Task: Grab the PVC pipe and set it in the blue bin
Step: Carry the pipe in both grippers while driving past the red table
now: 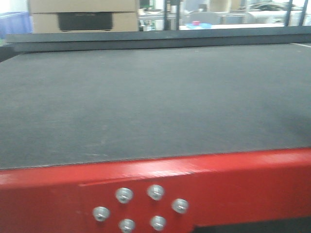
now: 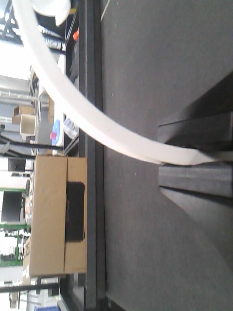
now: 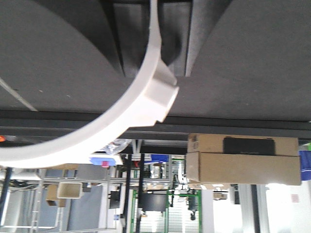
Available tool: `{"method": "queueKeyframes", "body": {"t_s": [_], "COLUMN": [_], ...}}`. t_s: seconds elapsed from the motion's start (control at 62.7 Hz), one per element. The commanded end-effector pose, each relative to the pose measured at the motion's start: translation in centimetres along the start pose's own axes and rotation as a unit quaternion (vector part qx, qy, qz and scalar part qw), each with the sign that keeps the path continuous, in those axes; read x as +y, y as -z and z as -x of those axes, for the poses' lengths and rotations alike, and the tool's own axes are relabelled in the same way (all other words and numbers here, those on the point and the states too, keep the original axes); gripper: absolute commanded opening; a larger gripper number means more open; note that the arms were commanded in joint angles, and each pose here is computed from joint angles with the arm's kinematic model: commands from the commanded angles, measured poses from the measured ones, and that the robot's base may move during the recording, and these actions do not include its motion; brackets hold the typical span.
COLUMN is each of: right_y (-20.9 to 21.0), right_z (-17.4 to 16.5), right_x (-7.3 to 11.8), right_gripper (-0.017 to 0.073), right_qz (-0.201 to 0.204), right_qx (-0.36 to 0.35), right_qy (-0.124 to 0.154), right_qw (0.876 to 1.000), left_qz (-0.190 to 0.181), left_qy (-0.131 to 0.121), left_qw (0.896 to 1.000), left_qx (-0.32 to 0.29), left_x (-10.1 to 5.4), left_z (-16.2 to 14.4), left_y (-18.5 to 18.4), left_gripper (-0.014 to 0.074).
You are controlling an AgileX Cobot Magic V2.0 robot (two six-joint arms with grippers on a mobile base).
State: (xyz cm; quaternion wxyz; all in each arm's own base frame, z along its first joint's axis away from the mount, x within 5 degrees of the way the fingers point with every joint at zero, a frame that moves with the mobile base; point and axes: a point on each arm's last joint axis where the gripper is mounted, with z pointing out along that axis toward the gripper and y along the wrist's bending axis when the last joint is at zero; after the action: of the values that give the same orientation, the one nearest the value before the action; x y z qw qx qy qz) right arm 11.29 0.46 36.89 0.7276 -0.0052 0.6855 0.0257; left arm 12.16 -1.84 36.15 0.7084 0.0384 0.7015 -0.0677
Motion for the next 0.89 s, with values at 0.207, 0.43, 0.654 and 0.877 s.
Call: {"method": "queueKeyframes", "body": {"t_s": [0.207, 0.43, 0.654, 0.877], "right_y": [0.15, 0.15, 0.15, 0.15], "right_z": [0.30, 0.30, 0.30, 0.30], "right_x": [0.00, 0.00, 0.00, 0.00], "right_gripper": [-0.0167, -0.0167, -0.0167, -0.0167], "right_qz": [0.000, 0.000, 0.000, 0.000], "right_qx": [-0.016, -0.016, -0.016, -0.016], "right_qy": [0.006, 0.006, 0.006, 0.006], "right_qw": [1.000, 1.000, 1.000, 1.000], "left_qz": [-0.004, -0.004, -0.004, -0.004], "left_qy": [0.003, 0.003, 0.003, 0.003], "left_qw": [1.000, 1.000, 1.000, 1.000], "left_qx": [-0.018, -0.018, -0.018, -0.018], "left_x": [-0.09, -0.09, -0.09, -0.09], "left_z": [0.44, 0.44, 0.44, 0.44], "left_y": [0.16, 0.16, 0.16, 0.16], "left_gripper": [-0.0111, -0.0111, -0.0111, -0.0111]}}
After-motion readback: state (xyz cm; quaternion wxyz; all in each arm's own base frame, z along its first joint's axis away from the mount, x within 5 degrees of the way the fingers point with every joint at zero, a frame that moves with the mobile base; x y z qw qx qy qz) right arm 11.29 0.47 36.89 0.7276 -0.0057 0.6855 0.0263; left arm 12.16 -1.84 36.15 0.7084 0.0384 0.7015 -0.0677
